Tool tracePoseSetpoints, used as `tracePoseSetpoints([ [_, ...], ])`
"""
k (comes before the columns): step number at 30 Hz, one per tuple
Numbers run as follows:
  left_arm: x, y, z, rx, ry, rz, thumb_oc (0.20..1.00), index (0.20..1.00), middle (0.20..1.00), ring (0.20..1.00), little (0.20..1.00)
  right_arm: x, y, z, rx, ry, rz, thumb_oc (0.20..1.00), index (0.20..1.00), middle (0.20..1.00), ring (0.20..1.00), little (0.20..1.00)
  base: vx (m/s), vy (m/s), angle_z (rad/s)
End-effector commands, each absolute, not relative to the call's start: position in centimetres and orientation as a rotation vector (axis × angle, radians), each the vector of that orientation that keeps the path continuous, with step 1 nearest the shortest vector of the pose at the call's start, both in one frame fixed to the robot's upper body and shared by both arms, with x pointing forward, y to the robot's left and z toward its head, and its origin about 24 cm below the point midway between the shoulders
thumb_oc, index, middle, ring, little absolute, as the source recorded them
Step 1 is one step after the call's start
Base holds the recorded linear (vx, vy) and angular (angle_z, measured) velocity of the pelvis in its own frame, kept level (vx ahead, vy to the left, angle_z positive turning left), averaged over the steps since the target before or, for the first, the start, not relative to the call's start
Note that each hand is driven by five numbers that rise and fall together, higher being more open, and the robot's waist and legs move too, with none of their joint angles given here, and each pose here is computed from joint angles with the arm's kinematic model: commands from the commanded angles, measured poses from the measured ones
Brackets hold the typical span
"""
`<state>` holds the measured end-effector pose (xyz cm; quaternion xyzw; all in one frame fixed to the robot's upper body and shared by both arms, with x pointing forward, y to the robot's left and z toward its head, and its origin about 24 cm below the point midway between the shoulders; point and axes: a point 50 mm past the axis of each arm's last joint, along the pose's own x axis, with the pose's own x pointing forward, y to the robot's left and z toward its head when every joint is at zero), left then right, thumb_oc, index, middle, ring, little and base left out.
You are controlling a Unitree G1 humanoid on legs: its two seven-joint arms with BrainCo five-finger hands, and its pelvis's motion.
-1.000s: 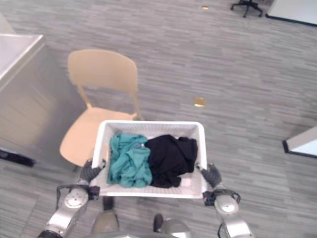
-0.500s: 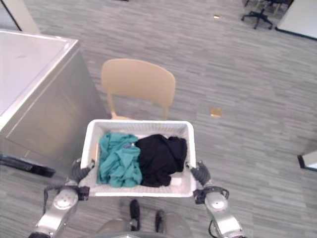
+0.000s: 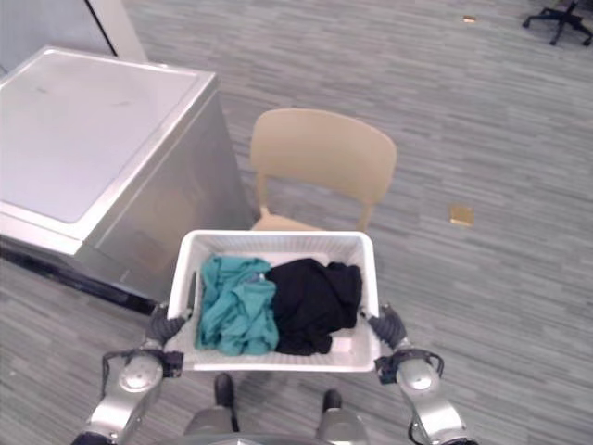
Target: Grab the laundry basket,head to the washer,open it,put in the laundry and shut it.
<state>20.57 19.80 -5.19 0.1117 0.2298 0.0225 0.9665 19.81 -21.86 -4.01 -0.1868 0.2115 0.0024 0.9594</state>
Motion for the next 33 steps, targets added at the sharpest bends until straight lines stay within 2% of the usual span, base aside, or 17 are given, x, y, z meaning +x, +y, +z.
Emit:
tracePoseSetpoints([
  [1, 23.0, 17.8, -1.1, 0.164, 0.21, -0.063, 0.2, 0.2, 0.2, 0.2, 0.2, 22.8, -20.8, -0.8, -0.349, 0.228, 0.014, 0.2, 0.2, 0.2, 0.2, 0.2, 0.11, 0.323, 0.12],
  [8, 26.9, 16.9, 1.3, 0.282, 0.093, -0.066, 0.2, 0.2, 0.2, 0.2, 0.2, 25.3, -18.8, 0.2, -0.352, 0.149, -0.023, 0.2, 0.2, 0.2, 0.2, 0.2, -0.1, 0.249, -0.47],
  [13, 30.4, 14.9, 3.4, 0.286, 0.007, -0.037, 0.2, 0.2, 0.2, 0.2, 0.2, 28.0, -16.8, 1.6, -0.33, 0.079, -0.032, 0.2, 0.2, 0.2, 0.2, 0.2, -0.09, 0.071, -0.75],
  [19, 31.7, 14.1, 3.7, 0.335, -0.004, -0.009, 0.2, 0.2, 0.2, 0.2, 0.2, 29.1, -16.4, 1.6, -0.344, 0.085, -0.035, 0.2, 0.2, 0.2, 0.2, 0.2, -0.05, -0.045, -0.08],
  [23, 33.4, 13.9, 4.0, 0.402, 0.012, 0.07, 0.2, 0.2, 0.2, 0.2, 0.2, 31.3, -15.5, 2.3, -0.364, 0.087, -0.037, 0.2, 0.2, 0.2, 0.2, 0.2, -0.03, -0.078, -0.18],
  [29, 32.8, 14.2, 3.5, 0.405, 0.02, 0.091, 0.2, 0.2, 0.2, 0.2, 0.2, 31.7, -15.3, 2.4, -0.355, 0.092, -0.041, 0.2, 0.2, 0.2, 0.2, 0.2, 0.02, -0.011, 0.09],
  [31, 32.4, 14.3, 3.0, 0.407, 0.037, 0.097, 0.26, 0.26, 0.26, 0.26, 0.26, 31.6, -15.1, 2.3, -0.336, 0.096, -0.037, 0.2, 0.2, 0.2, 0.2, 0.2, 0.04, 0.019, 0.05],
  [33, 32.0, 14.6, 2.3, 0.412, 0.064, 0.106, 0.595, 0.595, 0.595, 0.595, 0.595, 31.4, -14.8, 2.1, -0.324, 0.103, -0.029, 0.2, 0.2, 0.2, 0.2, 0.2, 0.04, 0.023, 0.15],
])
